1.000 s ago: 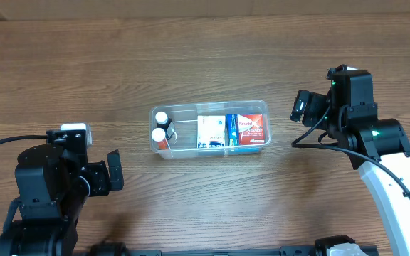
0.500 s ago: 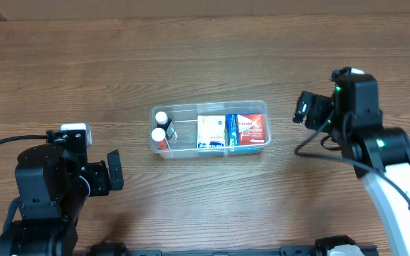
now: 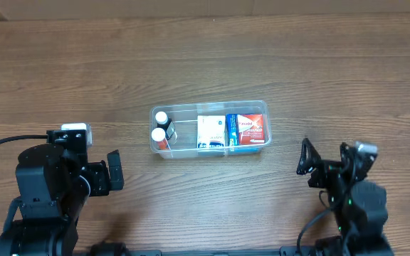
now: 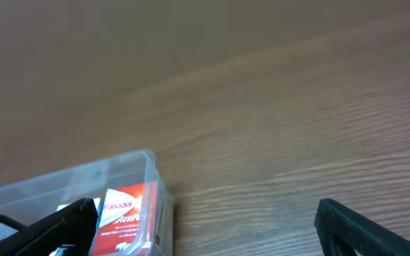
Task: Pack container
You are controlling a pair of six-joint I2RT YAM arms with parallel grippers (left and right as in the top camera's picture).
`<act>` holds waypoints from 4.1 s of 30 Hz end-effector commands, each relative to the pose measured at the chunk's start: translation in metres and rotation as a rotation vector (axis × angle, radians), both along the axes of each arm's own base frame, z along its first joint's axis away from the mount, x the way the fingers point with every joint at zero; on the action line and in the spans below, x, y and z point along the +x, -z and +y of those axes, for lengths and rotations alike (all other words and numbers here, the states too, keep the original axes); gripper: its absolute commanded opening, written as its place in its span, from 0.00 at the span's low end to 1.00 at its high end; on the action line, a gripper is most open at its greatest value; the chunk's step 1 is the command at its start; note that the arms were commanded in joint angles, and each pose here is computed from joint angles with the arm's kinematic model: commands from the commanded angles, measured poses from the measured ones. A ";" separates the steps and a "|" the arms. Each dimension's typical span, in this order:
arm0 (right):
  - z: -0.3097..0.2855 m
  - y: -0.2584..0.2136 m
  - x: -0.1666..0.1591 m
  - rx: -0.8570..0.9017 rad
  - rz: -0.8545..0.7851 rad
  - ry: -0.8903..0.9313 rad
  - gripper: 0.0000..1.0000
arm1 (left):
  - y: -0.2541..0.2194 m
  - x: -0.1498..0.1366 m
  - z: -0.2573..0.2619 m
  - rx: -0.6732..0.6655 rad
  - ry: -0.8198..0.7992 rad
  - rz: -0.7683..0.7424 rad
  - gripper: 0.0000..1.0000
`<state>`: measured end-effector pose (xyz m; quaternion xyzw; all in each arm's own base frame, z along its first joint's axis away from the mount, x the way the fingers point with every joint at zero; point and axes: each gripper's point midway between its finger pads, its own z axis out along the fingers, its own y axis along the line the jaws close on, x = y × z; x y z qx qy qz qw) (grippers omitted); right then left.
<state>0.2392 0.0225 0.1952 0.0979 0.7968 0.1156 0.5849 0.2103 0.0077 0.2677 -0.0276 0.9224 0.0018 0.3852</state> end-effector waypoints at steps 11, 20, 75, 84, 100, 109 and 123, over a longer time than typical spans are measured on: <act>0.032 0.029 -0.006 -0.058 -0.190 -0.211 1.00 | -0.001 0.000 0.001 0.019 0.006 -0.005 1.00; 0.034 0.023 -0.004 -0.246 -0.267 -0.250 1.00 | -0.001 0.000 0.001 0.019 0.006 -0.005 1.00; 0.013 0.027 0.002 -0.328 -0.260 -0.129 1.00 | 0.009 -0.019 0.000 0.016 0.007 0.048 1.00; 0.013 0.027 0.002 -0.328 -0.260 -0.129 1.00 | 0.045 -0.037 0.000 0.035 0.014 -0.144 1.00; 0.013 0.027 0.002 -0.328 -0.260 -0.129 1.00 | 0.056 0.017 0.002 0.097 0.024 -0.717 1.00; 0.013 0.027 0.002 -0.328 -0.260 -0.129 1.00 | 0.048 0.030 -0.015 0.136 0.137 -0.907 1.00; 0.013 0.027 0.002 -0.328 -0.260 -0.129 1.00 | 0.065 0.034 -0.022 0.093 0.167 -0.898 1.00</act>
